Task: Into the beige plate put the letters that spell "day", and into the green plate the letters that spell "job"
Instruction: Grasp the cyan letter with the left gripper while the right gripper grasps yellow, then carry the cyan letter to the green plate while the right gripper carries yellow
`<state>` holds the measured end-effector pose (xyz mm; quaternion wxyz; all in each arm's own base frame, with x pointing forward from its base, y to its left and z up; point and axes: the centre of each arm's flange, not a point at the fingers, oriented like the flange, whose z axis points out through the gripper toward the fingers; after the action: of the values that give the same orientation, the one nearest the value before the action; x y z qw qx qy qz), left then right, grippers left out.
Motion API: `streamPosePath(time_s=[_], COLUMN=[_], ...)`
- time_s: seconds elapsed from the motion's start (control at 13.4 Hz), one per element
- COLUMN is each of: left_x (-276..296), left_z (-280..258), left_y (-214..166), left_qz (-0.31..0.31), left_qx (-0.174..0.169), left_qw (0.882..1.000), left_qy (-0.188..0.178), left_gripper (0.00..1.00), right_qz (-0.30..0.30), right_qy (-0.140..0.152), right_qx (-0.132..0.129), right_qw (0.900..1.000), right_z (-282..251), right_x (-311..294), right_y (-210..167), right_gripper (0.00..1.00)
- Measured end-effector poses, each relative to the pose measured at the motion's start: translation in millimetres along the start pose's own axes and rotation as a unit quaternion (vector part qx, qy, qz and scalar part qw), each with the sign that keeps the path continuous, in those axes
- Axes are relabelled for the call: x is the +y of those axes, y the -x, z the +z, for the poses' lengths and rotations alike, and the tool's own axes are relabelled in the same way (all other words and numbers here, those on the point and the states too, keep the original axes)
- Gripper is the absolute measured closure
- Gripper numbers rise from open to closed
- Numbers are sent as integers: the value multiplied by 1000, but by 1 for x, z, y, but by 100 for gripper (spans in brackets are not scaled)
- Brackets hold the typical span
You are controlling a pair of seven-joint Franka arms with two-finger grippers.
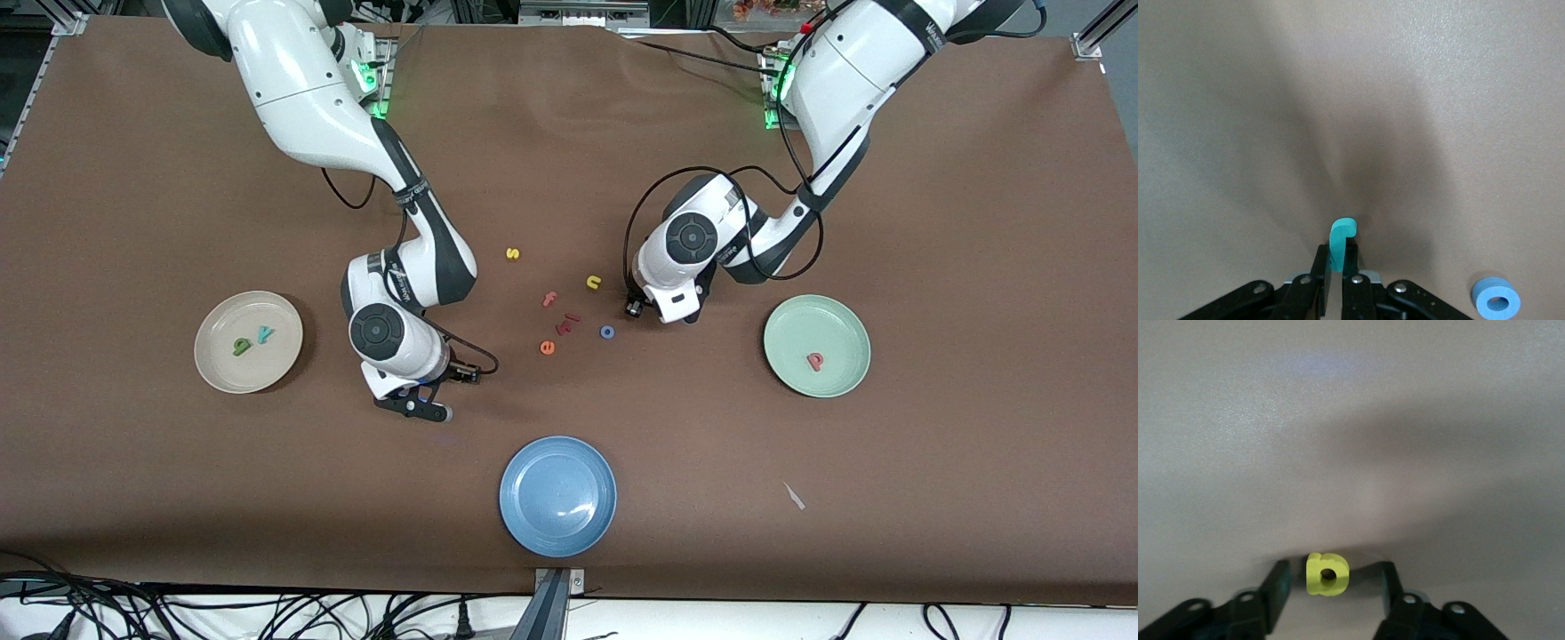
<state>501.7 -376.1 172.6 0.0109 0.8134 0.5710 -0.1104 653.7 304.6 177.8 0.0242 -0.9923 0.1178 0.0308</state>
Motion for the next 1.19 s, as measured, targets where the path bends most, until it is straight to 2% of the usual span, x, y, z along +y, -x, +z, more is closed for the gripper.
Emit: streamPosePath(time_s=[0.07,0.15,0.22,0.3,0.45,0.6,0.75,0.9,1.19], left_x=[0,0,3,7,14,19,23,27,25], left_z=[0,-2,-7,-16,-36,-55,-72,-85,-103], left_y=[0,-2,-5,-9,-19,-39,-69,-103,-174], left_qz=[3,14,23,30,44,63,89,115,165], left_qx=[5,18,35,53,88,105,110,109,102], left_qw=[1000,1000,999,998,995,992,990,987,979], left_qy=[-3,-8,-14,-18,-23,-26,-32,-38,-64], left_gripper=[89,89,89,89,89,89,89,89,89], right_qz=[0,0,0,1,1,1,-7,-42,-127], right_qy=[0,0,0,-2,-2,-2,6,11,37], right_qx=[0,0,1,2,2,2,-12,-22,-40], right_qw=[1000,1000,1000,1000,1000,1000,1000,999,990], right_z=[0,-1,-1,-3,-2,-4,-14,-39,-86], right_x=[0,0,0,-1,-2,-2,-1,12,93], right_y=[0,0,-1,-1,-1,-1,-5,-18,-42], right_gripper=[42,47,62,72,72,72,72,72,72])
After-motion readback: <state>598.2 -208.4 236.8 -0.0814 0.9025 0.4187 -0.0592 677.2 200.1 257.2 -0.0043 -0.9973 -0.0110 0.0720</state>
